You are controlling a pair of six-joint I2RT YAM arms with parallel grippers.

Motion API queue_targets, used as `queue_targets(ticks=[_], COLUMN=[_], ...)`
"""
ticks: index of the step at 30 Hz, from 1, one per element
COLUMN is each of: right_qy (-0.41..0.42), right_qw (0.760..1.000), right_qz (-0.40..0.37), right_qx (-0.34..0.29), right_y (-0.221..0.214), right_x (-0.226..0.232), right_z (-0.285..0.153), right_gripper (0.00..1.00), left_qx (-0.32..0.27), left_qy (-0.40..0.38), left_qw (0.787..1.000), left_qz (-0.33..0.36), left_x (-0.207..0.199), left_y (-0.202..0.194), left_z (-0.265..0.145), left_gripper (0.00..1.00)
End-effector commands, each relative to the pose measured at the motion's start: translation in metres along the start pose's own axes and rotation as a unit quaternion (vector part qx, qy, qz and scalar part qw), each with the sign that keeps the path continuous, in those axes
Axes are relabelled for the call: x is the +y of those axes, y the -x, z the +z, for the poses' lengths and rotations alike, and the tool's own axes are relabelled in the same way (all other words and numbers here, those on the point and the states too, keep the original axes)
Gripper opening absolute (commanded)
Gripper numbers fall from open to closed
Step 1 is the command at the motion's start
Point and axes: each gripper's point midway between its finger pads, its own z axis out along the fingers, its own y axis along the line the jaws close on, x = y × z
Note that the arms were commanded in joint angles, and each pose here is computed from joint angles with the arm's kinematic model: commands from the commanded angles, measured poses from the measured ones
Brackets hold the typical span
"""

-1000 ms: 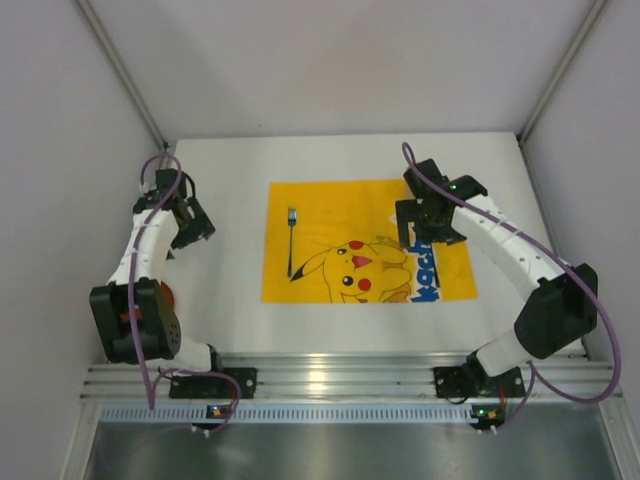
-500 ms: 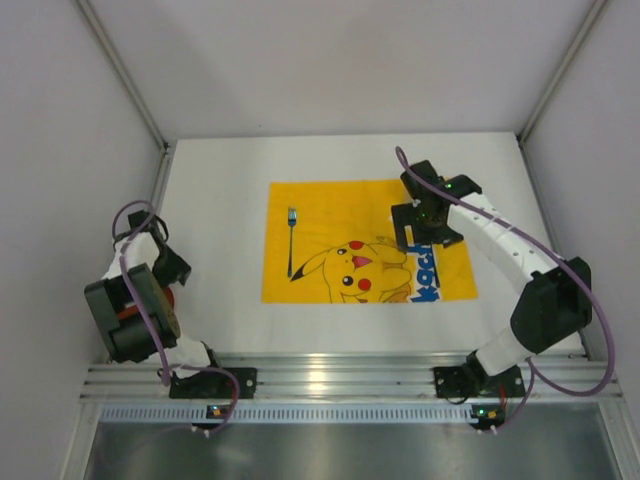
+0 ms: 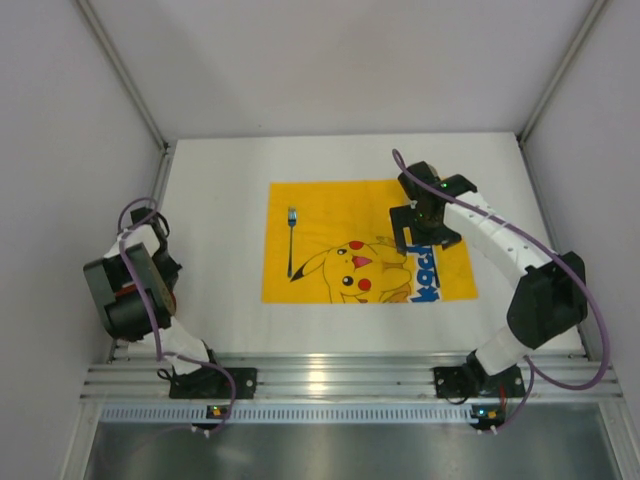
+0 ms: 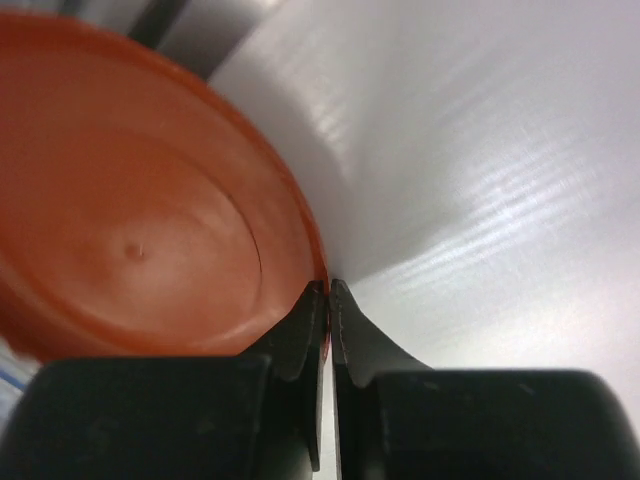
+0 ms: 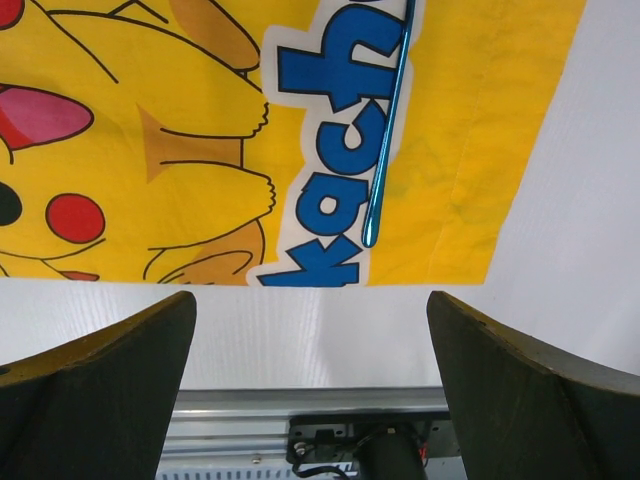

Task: Set the dinner table for one person

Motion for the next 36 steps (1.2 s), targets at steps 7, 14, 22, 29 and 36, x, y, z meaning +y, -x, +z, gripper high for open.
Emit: queue_targets(ticks=[7,14,22,29,36], right_qy=[-0.006,-0.003,-0.024,-0.041,-0.050], right_qw=[1.000,1.000,0.997,0.991,0.985], right_qz=[-0.003,0.011,0.066,0.114,0.155], right_qx=[-0.007,-0.012,-0.037,-0.059,-0.058], right_y=[0.003,0.007,0.012,-0.002,-0.022], right_x=[-0.001,0.000,-0.017,-0.037,-0.058], right_z=[-0.009,-0.014,-0.028,-0.044,-0.047], right_gripper=[1.00,1.00,1.00,1.00,1.00], left_qx=[-0.008,-0.099,-0.144,-0.132,-0.101], left_qy=[-0.051,-0.090,-0.246,-0.328,-0.368], left_qw=[0.999,0.989,0.941,0.875,0.827], left_qz=[-0.007,0.063,0.184,0.332,0.413], left_x=[-0.025,-0.095,-0.252,-0.357,-0.400], left_y=[0.022,0.064,0.022,-0.085,-0.189], left_z=[-0.004,-0.084,-0.193,-0.255,-0.287], left_gripper=[0.00,0.00,0.00,0.00,0.00])
